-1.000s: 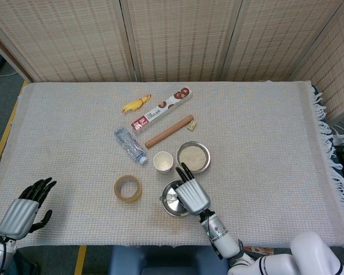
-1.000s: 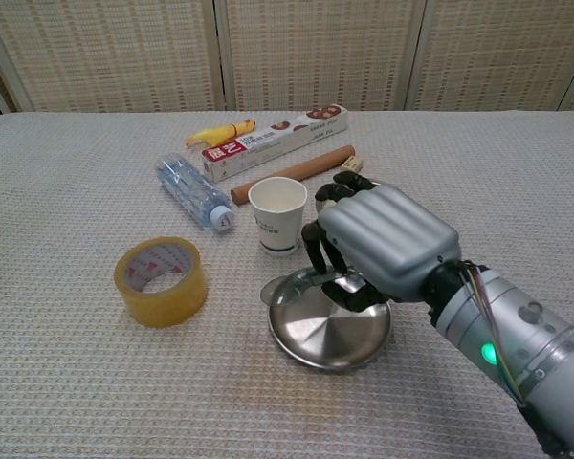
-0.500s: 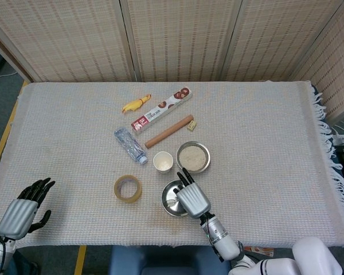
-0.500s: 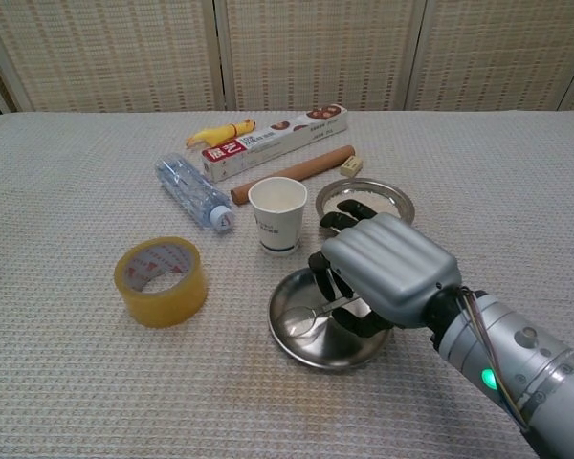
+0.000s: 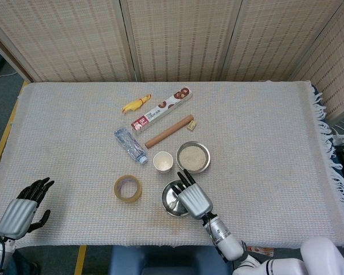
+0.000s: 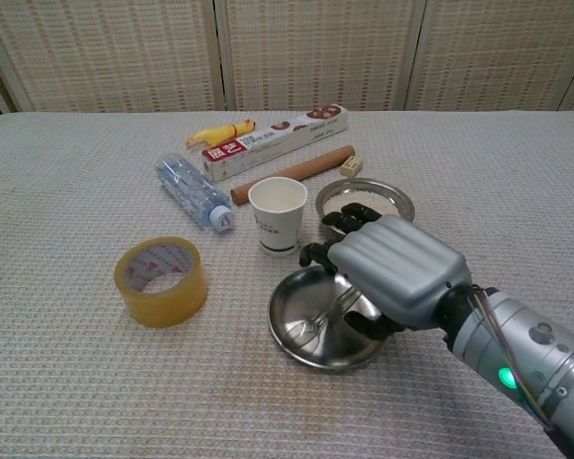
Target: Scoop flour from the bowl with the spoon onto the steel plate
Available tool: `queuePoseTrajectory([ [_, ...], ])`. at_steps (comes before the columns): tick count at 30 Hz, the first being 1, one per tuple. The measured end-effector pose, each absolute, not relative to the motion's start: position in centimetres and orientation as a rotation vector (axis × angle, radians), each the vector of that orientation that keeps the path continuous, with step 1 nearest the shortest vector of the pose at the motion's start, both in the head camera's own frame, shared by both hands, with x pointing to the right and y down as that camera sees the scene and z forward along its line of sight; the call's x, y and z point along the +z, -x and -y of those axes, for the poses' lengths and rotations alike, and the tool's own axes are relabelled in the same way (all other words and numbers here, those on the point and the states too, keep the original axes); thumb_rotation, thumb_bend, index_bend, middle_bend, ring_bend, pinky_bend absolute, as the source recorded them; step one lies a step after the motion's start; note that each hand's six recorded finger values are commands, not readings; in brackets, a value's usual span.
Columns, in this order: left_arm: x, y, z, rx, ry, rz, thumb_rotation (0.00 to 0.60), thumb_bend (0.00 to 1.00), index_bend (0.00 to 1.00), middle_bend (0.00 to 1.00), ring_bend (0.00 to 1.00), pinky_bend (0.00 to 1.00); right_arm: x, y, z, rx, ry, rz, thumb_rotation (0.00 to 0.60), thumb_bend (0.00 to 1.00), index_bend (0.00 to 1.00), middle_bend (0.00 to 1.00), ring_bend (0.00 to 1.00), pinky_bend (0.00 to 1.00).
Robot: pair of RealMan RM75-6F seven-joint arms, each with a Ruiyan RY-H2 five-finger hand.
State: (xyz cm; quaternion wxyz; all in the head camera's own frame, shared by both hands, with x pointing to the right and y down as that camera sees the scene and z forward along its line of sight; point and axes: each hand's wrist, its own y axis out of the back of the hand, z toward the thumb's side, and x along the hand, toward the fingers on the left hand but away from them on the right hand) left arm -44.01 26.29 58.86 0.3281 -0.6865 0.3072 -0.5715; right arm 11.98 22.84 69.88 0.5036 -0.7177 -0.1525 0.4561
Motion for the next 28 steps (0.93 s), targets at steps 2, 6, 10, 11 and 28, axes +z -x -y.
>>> queuePoseTrajectory([
  [2, 58.7, 44.0, -26.2, -1.485, 1.795, -0.81, 0.6, 0.45, 0.0, 0.0, 0.05, 0.16, 69.2, -12.7, -22.6, 1.103, 1.726, 0.381, 0.6, 0.16, 0.03, 0.1, 0.0, 0.0],
  [6, 58.1, 44.0, -25.7, -1.427, 1.788, -0.85, 0.6, 0.44, 0.0, 0.0, 0.03, 0.15, 67.2, -16.1, -21.7, 1.159, 1.74, 0.414, 0.596, 0.12, 0.0, 0.0, 0.0, 0.0],
  [10, 57.0, 44.2, -25.2, -1.343, 1.756, -0.902, 0.6, 0.43, 0.0, 0.0, 0.01, 0.11, 64.1, -22.2, -20.1, 1.252, 1.704, 0.561, 0.567, 0.12, 0.0, 0.0, 0.0, 0.0],
  [11, 56.8, 44.2, -25.1, -1.325, 1.747, -0.912, 0.6, 0.43, 0.0, 0.0, 0.01, 0.1, 63.3, -23.7, -19.8, 1.272, 1.681, 0.61, 0.567, 0.12, 0.0, 0.0, 0.0, 0.0],
  [28, 56.9, 43.8, -24.8, -1.326, 1.635, -0.914, 0.6, 0.42, 0.0, 0.0, 0.04, 0.11, 53.2, -39.9, -23.1, 1.393, 1.459, 0.999, 0.573, 0.12, 0.0, 0.0, 0.0, 0.0],
])
